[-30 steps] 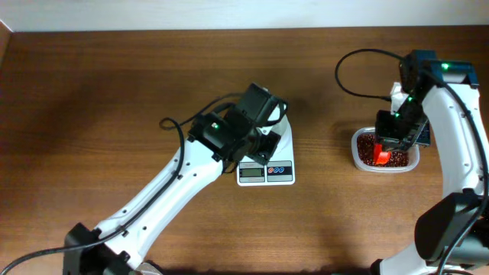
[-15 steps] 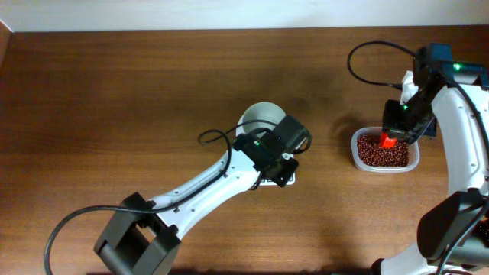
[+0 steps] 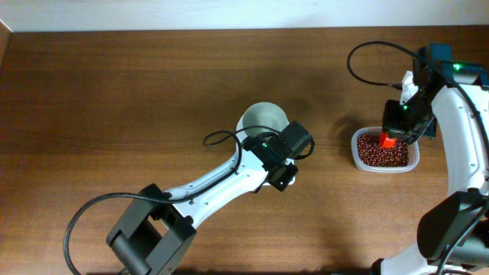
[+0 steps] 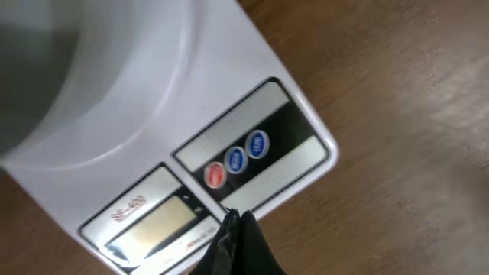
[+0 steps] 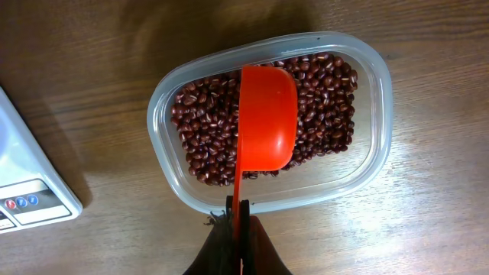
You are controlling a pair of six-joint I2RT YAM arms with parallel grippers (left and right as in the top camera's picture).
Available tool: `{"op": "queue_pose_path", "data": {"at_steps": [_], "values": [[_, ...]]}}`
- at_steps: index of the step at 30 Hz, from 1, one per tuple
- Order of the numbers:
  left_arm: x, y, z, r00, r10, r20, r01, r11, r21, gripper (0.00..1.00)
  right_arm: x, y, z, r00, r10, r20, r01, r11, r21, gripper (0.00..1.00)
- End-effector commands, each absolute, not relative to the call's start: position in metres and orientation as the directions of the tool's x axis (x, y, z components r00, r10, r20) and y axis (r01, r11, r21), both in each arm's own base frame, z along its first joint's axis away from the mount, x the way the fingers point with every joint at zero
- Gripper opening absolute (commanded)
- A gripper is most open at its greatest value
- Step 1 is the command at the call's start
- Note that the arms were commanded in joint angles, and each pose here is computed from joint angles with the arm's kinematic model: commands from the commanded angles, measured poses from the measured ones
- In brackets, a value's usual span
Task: Scoop item into bowl and weigh 50g on scale
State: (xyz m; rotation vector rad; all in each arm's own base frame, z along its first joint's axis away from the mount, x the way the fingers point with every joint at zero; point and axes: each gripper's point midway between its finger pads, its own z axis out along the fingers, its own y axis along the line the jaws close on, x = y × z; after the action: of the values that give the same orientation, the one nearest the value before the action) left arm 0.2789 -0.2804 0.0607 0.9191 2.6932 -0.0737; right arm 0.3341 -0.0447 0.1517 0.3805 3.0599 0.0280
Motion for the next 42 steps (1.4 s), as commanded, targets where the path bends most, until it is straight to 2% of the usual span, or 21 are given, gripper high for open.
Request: {"op": "queue_pose_path", "data": {"at_steps": [1, 5, 8, 11, 28, 42], "values": [[0.294, -0.275, 0.067, -0.744, 0.584, -0.325, 0.575, 0.807, 0.133, 0.00, 0.338, -0.045, 0.160, -0.965, 0.250, -0.083, 0.248, 0.968, 0.035, 0.04], [0.305, -0.289, 0.074, -0.736, 0.547, -0.398, 0.555, 0.825, 0.107, 0.00, 0.337, -0.045, 0.160, -0.965, 0.250, -0.079, 0.249, 0.968, 0.034, 0.04], [0.303, -0.286, 0.070, -0.806, 0.435, -0.401, 0.451, 0.890, 0.059, 0.00, 0.338, -0.045, 0.160, -0.965, 0.250, -0.080, 0.248, 0.968, 0.034, 0.04], [0.305, -0.274, 0.064, -0.843, 0.350, -0.409, 0.350, 0.934, 0.078, 0.00, 0.338, -0.045, 0.160, -0.965, 0.250, -0.081, 0.248, 0.968, 0.034, 0.04], [0.302, -0.272, 0.038, -0.822, 0.371, -0.432, 0.377, 0.923, 0.074, 0.00, 0.338, -0.045, 0.160, -0.965, 0.250, -0.082, 0.248, 0.968, 0.034, 0.04], [0.290, -0.272, 0.029, -0.810, 0.468, -0.353, 0.469, 0.879, 0.086, 0.00, 0.338, -0.045, 0.160, -0.965, 0.250, -0.079, 0.249, 0.968, 0.034, 0.04]]}}
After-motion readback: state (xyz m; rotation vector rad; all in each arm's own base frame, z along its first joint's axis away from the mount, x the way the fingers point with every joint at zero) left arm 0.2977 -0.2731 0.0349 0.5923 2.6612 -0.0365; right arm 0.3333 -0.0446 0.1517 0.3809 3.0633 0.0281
